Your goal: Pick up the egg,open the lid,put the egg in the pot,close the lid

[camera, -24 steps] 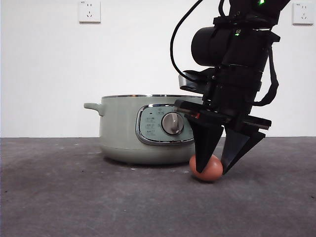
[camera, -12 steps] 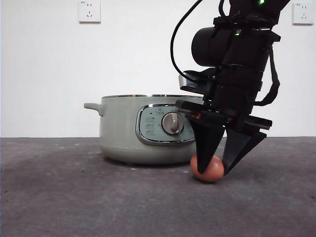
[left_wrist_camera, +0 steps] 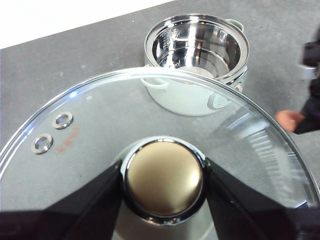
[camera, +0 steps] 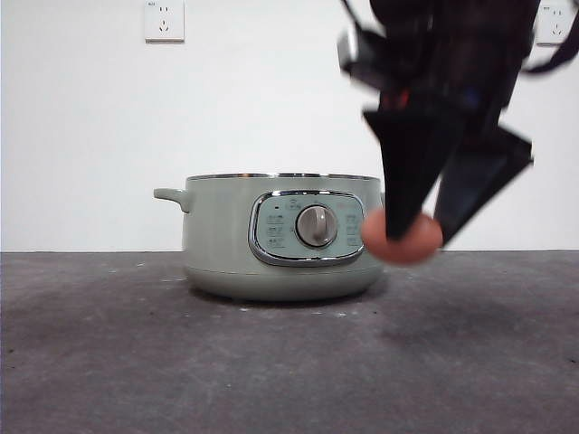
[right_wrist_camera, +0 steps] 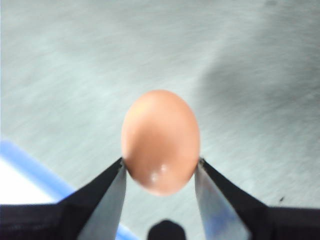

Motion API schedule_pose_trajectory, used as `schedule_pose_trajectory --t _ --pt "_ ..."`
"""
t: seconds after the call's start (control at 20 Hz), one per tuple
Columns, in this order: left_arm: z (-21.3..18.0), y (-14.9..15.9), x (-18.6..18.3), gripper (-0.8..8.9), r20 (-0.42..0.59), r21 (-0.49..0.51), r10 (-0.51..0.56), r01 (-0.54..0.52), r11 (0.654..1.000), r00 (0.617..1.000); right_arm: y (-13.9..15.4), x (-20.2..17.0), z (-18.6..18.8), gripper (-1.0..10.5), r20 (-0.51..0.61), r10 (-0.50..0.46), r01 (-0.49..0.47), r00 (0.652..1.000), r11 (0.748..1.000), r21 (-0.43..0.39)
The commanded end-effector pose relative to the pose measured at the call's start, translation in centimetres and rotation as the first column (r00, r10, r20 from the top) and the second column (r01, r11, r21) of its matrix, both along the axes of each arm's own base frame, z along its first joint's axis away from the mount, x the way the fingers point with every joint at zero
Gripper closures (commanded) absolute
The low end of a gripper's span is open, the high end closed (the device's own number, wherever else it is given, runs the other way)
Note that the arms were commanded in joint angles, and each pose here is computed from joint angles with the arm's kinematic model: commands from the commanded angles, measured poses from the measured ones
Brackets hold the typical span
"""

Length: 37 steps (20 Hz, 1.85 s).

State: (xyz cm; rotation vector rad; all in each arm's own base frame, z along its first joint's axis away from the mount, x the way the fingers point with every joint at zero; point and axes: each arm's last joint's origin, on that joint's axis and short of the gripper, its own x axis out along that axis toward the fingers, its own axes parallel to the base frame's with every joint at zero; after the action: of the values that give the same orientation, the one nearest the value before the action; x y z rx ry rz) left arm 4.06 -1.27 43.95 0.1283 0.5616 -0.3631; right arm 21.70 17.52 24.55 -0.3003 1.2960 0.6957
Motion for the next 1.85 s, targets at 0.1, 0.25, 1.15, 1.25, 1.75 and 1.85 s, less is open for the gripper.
schedule_pose_trajectory --t 0.1,0.25,1.15,1.25,1.75,1.85 --pt "0.6 0.0 -0.2 8.21 0.065 -0.014 -0.008 0.009 1.0 0.998 0.3 -2.2 4.1 9.6 0.13 0.055 -0.069 0.99 0.992 0.105" --pt "0.6 0.0 -0.2 8.21 0.064 -0.015 -0.01 0.011 1.0 0.998 0.7 -1.6 8.3 9.6 0.266 0.031 -0.082 0.964 0.98 0.183" --pt "0.6 -0.1 -0.3 8.21 0.054 -0.033 -0.057 0.059 0.998 0.997 6.2 19.9 5.0 9.6 0.32 -0.083 0.048 0.944 0.992 0.116" --pt "0.6 -0.1 -0.3 8.21 0.053 -0.032 -0.057 0.059 0.998 0.997 6.6 20.6 3.4 9.6 0.302 -0.064 0.037 0.951 0.995 0.092" --pt "0.4 -0.1 -0.4 8.21 0.034 -0.028 -0.057 0.058 0.998 0.998 7.3 21.8 -1.5 9.6 0.213 -0.023 0.019 0.977 1.0 0.021" --pt "0.4 -0.1 -0.4 8.21 0.034 -0.028 -0.057 0.058 0.998 0.998 7.3 21.9 -2.8 9.6 0.175 -0.017 0.018 0.984 1.0 -0.005"
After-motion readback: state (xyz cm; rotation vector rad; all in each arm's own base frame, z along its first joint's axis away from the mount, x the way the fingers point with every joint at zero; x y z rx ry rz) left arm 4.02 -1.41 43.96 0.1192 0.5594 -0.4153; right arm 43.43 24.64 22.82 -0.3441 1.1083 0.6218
